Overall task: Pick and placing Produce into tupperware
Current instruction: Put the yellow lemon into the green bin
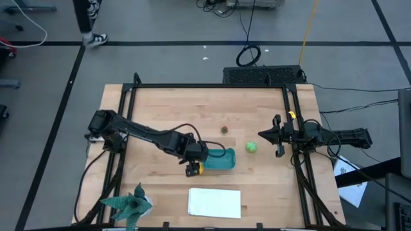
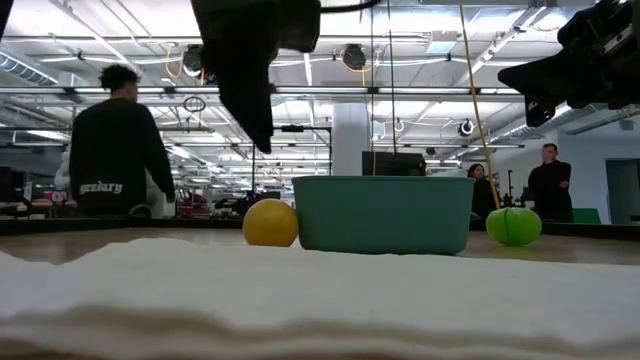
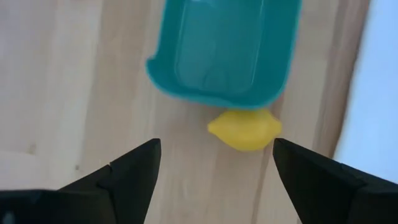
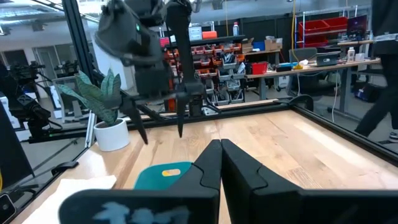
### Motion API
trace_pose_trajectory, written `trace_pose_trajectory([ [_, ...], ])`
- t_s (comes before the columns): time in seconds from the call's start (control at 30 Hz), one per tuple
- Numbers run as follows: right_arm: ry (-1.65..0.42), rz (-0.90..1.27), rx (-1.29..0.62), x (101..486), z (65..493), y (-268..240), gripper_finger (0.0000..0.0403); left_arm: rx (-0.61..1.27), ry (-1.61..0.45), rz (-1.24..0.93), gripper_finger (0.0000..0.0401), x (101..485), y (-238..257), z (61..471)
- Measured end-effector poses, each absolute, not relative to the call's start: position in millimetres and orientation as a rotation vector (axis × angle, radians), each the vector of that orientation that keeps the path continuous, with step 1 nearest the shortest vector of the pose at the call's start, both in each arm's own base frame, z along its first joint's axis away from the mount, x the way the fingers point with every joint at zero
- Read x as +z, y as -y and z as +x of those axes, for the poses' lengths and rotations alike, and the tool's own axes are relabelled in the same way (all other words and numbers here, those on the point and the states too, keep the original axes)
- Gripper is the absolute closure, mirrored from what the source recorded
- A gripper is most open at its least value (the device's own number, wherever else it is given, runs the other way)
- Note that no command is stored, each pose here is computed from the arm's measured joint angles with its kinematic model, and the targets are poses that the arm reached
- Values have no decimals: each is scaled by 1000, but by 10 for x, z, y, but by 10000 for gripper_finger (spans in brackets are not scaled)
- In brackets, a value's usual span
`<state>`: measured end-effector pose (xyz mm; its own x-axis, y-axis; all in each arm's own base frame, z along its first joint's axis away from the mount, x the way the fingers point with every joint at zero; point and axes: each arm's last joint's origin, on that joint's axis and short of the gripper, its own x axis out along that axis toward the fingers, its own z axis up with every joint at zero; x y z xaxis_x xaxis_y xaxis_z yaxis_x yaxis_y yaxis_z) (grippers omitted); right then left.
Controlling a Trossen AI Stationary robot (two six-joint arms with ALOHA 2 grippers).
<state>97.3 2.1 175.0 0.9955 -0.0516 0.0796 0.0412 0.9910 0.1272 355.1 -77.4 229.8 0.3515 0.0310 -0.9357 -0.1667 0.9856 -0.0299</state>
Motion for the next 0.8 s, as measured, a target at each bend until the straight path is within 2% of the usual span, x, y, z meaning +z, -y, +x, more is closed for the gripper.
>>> trace_pose_trajectory([
  [0.3, 83, 126, -47, 1749, 973, -21, 403, 86, -1187, -152, 84, 2044, 876, 3492],
  [0.8, 83, 144, -46, 1750, 973, -21, 403, 18, -1127, -173, 84, 1830, 926, 3465],
])
